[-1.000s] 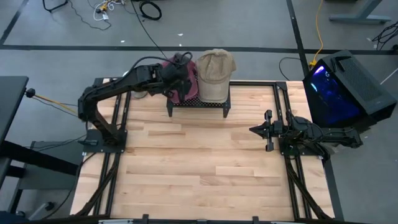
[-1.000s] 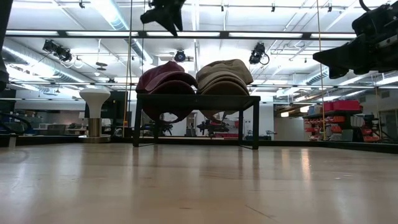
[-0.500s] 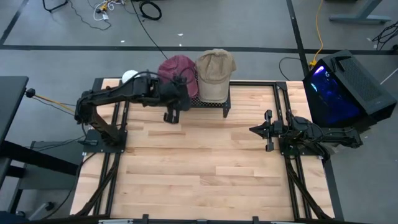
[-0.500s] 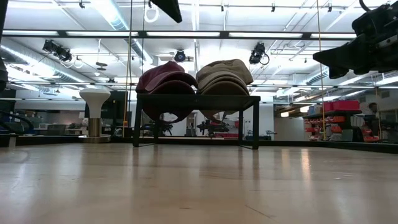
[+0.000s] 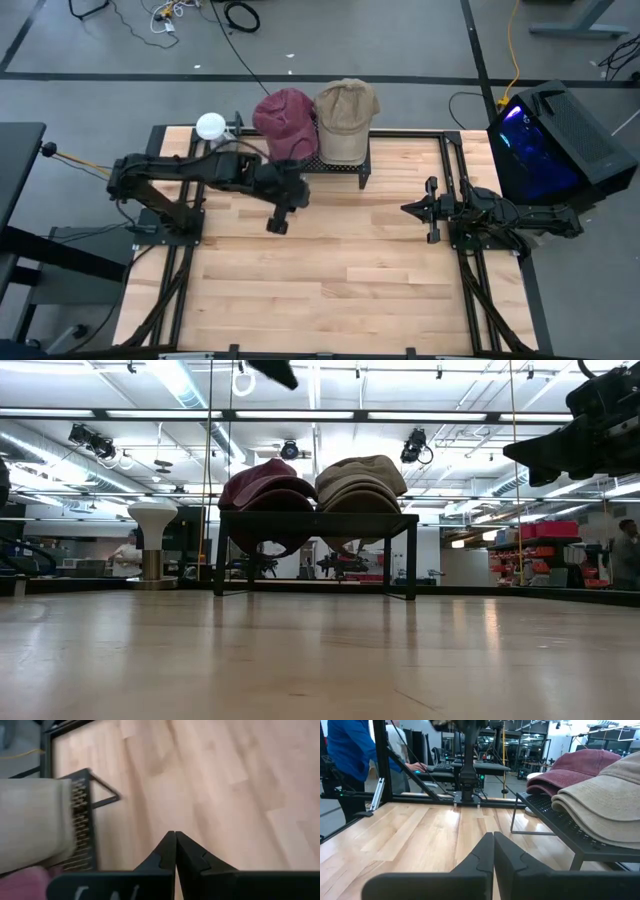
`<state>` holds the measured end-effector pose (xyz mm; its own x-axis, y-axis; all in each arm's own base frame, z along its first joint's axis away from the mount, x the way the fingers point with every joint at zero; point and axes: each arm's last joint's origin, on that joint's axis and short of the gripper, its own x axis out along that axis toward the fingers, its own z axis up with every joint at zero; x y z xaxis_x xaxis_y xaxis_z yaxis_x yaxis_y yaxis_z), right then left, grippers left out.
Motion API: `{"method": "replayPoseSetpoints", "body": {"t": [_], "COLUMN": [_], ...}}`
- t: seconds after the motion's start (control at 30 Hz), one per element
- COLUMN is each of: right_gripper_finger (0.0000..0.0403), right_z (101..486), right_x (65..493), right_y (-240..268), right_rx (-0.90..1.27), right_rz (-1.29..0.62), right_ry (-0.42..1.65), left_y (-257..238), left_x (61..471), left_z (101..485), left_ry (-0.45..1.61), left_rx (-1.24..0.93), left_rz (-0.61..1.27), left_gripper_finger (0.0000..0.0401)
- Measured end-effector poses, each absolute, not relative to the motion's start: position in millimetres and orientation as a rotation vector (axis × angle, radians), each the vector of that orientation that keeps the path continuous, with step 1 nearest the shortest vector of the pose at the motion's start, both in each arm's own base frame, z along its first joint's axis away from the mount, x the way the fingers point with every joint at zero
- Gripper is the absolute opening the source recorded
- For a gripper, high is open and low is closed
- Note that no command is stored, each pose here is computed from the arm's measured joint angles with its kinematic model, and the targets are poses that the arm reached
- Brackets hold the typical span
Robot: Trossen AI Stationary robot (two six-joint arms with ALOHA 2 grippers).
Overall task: Pick & Place hat
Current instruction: Return to Home Position
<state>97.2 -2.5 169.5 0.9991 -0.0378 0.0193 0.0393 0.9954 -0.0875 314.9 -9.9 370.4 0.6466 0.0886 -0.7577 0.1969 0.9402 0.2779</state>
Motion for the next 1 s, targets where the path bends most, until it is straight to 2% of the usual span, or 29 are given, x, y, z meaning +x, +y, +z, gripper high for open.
{"method": "replayPoseSetpoints", "body": {"t": [0.2, 0.6, 1.0], "right_gripper_finger": [0.0010, 0.0010, 0.0010], "right_z": [169.5, 169.8, 170.0], "right_x": [97.2, 97.2, 97.3], "right_y": [-2.5, -2.5, -2.5], "right_rx": [-0.088, -0.088, -0.088], "right_rz": [-0.039, -0.037, -0.039], "right_ry": [-0.018, -0.020, -0.023], "left_y": [-16.5, -14.5, -14.2], "left_x": [298.9, 250.5, 195.3], "left_z": [339.2, 276.5, 231.2], "left_ry": [0.731, 0.491, 0.439], "left_rx": [0.279, 0.237, 0.203], "left_rz": [-0.123, -0.087, -0.126], "left_gripper_finger": [0.0004, 0.0001, 0.0001]}}
